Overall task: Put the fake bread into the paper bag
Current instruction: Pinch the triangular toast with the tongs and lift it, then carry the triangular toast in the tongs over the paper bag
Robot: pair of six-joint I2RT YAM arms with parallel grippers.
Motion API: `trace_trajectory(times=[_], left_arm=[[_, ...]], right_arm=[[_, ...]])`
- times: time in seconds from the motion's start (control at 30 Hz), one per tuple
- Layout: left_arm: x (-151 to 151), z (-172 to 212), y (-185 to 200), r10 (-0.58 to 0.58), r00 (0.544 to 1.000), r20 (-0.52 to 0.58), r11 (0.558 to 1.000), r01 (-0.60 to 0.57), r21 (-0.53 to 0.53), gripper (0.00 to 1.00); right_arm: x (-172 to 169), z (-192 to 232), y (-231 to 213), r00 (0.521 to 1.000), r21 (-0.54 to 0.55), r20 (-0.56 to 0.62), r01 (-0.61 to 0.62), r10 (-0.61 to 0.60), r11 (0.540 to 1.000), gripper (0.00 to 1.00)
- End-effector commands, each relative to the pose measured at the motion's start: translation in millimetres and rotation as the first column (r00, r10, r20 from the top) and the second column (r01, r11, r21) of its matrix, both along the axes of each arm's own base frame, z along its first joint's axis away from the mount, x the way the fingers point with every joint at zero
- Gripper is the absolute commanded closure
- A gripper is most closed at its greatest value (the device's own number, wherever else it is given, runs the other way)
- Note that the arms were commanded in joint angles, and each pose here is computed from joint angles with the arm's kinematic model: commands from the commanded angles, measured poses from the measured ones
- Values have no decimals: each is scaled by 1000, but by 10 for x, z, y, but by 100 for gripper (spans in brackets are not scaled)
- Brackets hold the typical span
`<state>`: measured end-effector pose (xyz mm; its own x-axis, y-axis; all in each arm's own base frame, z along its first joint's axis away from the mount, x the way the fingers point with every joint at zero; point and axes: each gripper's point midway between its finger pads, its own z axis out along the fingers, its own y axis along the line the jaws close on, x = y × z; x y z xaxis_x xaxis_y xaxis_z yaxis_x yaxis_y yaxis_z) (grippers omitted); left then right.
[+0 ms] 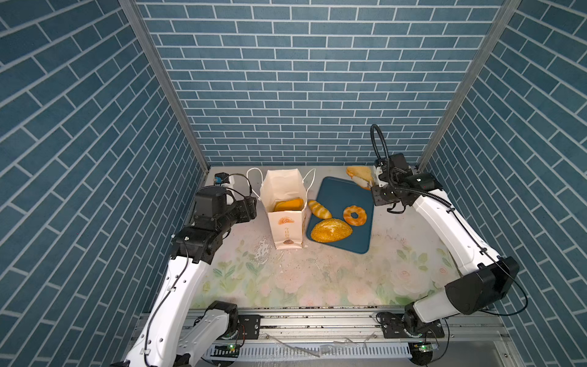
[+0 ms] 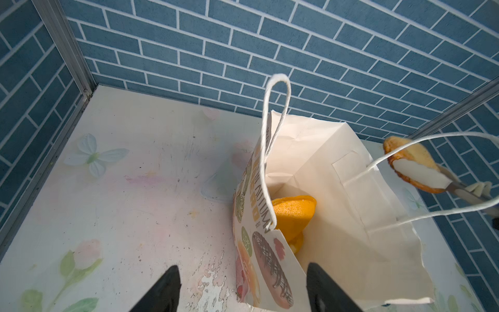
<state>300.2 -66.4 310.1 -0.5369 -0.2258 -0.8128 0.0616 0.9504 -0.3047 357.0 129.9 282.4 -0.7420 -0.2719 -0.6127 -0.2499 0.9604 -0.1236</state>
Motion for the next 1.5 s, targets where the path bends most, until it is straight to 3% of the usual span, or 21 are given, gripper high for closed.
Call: trace_trajectory(times=[0.0, 0.4, 0.6, 0.8, 0.97, 1.47], left_arm=[[18, 60, -26, -8, 1000, 24, 1000, 8, -14, 25], [-30, 68, -10, -5, 1000, 25, 1000, 5, -12, 25], [-42, 70, -9, -4, 1000, 26, 1000, 5, -14, 25], [-63, 63, 2, 1, 1000, 24, 1000, -1, -14, 25], [-79, 57, 11, 4, 1000, 22, 1000, -3, -12, 25], [-86, 37, 6, -3, 1000, 15, 1000, 3, -6, 25]], right_arm=[[-110, 577, 74, 989, 3, 141, -34, 34, 999, 77], [-489, 1617, 860, 880, 35, 382, -318, 281, 947, 78], [-731, 1717, 1370, 802, -29, 392, -479, 450, 878, 78], [-929, 1513, 1817, 728, -154, 318, -593, 607, 791, 78], [-980, 1310, 2004, 710, -191, 253, -629, 657, 754, 78], [-980, 968, 2090, 727, -188, 174, -638, 664, 747, 77]])
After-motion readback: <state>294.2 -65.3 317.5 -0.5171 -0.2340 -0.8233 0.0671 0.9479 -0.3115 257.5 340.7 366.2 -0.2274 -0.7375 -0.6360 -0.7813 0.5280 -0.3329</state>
